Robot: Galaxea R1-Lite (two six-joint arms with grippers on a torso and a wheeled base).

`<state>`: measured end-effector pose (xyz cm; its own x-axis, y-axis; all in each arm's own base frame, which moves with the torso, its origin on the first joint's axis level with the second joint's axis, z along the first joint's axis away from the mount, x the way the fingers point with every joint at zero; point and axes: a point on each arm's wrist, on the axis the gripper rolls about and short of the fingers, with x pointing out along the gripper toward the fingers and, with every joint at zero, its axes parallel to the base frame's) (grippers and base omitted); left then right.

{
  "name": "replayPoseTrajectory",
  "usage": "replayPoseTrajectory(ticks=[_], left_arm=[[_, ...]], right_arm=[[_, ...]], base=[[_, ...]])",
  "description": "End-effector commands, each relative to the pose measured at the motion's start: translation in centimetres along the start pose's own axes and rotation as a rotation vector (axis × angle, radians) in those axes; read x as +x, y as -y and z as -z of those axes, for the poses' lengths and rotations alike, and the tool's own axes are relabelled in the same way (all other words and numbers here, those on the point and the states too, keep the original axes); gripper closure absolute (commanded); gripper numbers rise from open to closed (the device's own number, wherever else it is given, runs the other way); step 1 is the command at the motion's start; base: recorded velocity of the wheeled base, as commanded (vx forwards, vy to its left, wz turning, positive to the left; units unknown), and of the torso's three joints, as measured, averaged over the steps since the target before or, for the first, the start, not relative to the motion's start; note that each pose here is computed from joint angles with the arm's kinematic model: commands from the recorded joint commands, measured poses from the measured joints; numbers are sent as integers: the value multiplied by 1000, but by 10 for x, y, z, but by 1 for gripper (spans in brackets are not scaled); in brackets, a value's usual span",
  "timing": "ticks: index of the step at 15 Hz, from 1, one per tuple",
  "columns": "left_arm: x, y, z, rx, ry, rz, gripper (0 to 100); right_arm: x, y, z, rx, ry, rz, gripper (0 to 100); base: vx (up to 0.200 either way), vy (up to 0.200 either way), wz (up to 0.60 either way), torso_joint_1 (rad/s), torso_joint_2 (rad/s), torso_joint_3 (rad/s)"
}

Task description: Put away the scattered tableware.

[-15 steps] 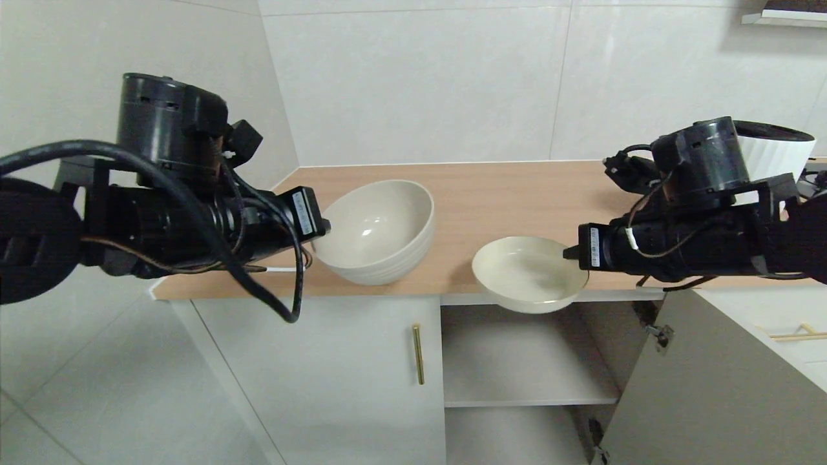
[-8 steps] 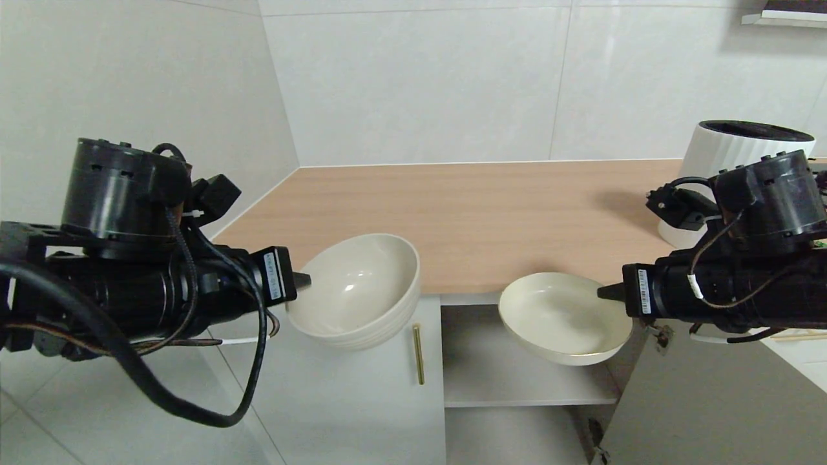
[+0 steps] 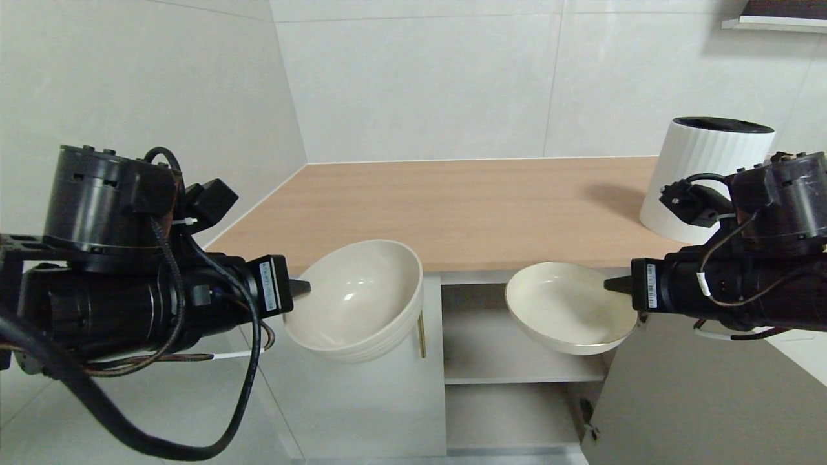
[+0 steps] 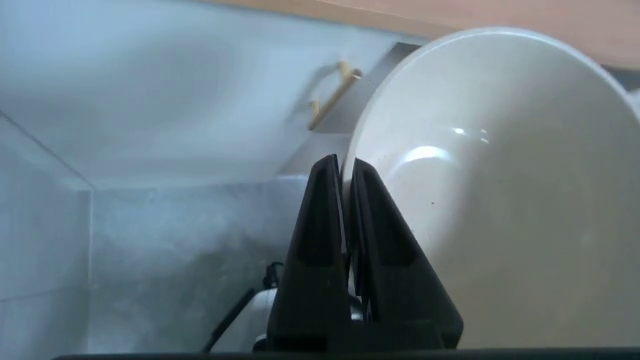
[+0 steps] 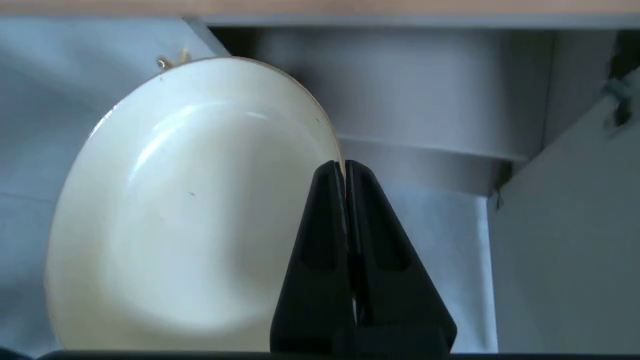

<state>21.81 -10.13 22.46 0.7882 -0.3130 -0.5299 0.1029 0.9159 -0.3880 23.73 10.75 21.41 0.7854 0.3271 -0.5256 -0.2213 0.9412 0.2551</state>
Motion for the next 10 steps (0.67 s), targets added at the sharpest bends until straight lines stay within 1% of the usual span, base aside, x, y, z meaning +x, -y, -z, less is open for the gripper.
replayPoseTrajectory(ticks=[1,5,10], left_arm=[[1,1,0,2,0,2,100],[2,2,-2,10,0,2,100],[3,2,-2,9,-1,0,100]], right_arm=[[9,1,4,0,-27,11,100],[12,2,5,-2,-39,15,100],[17,2,8,-1,-55,20,100]], base=[[0,0,0,0,0,0],[0,0,0,0,0,0],[0,0,0,-4,13,8]])
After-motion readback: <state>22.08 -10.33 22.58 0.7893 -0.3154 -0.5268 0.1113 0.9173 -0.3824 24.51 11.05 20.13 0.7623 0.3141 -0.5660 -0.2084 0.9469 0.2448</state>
